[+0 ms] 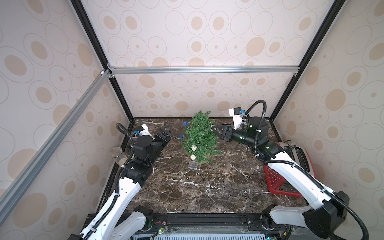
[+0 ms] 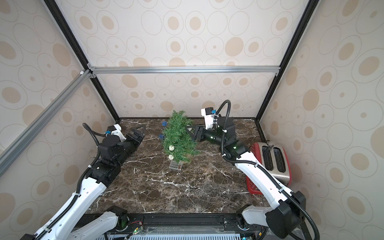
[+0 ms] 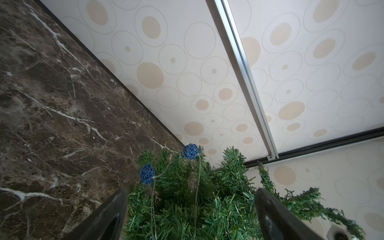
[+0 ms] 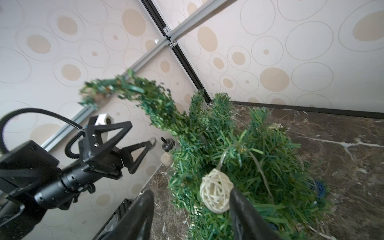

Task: Remove string lights from the small christmas tree
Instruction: Pick up the light string from the Christmas tree.

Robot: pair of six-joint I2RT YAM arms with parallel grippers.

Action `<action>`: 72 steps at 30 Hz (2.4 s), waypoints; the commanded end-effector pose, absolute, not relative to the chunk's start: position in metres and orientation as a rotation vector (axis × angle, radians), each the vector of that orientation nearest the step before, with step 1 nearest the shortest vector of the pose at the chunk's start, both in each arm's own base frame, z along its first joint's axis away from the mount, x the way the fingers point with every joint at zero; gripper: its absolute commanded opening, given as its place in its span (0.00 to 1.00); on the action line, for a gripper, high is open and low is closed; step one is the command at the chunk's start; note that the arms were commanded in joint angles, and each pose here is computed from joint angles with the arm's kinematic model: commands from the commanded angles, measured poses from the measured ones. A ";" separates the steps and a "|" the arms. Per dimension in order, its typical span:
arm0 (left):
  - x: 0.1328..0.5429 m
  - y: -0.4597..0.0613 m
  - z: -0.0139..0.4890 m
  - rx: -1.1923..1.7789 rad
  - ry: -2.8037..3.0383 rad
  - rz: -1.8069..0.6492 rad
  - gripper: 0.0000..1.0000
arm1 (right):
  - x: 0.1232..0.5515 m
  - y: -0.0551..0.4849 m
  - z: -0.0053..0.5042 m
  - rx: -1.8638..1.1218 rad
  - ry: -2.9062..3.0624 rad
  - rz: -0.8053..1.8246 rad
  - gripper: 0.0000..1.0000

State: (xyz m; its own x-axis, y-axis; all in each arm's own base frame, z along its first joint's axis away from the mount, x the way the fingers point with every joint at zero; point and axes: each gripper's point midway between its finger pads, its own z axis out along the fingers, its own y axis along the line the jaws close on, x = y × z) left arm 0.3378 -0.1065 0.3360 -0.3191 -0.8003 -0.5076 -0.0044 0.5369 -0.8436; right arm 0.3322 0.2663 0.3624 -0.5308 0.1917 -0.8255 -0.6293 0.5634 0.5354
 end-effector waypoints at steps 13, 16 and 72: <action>0.339 -0.132 0.344 -0.503 1.832 -0.962 0.99 | 0.343 0.277 0.353 -0.379 1.910 1.061 0.53; 0.339 -0.131 0.344 -0.506 1.833 -0.962 0.99 | 0.346 0.278 0.351 -0.374 1.914 1.057 0.51; 0.358 -0.145 0.357 -0.379 1.903 -0.913 0.99 | 0.391 0.240 0.456 -0.315 1.780 0.793 0.23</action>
State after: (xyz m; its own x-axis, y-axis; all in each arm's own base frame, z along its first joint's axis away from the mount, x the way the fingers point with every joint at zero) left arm 0.3560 -0.1450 0.3383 -0.5134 -0.6068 -0.6068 0.0775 0.6714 -0.7371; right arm 0.3946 0.2399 0.4441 -0.3801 0.1847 -0.9063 -0.5495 0.7431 0.3819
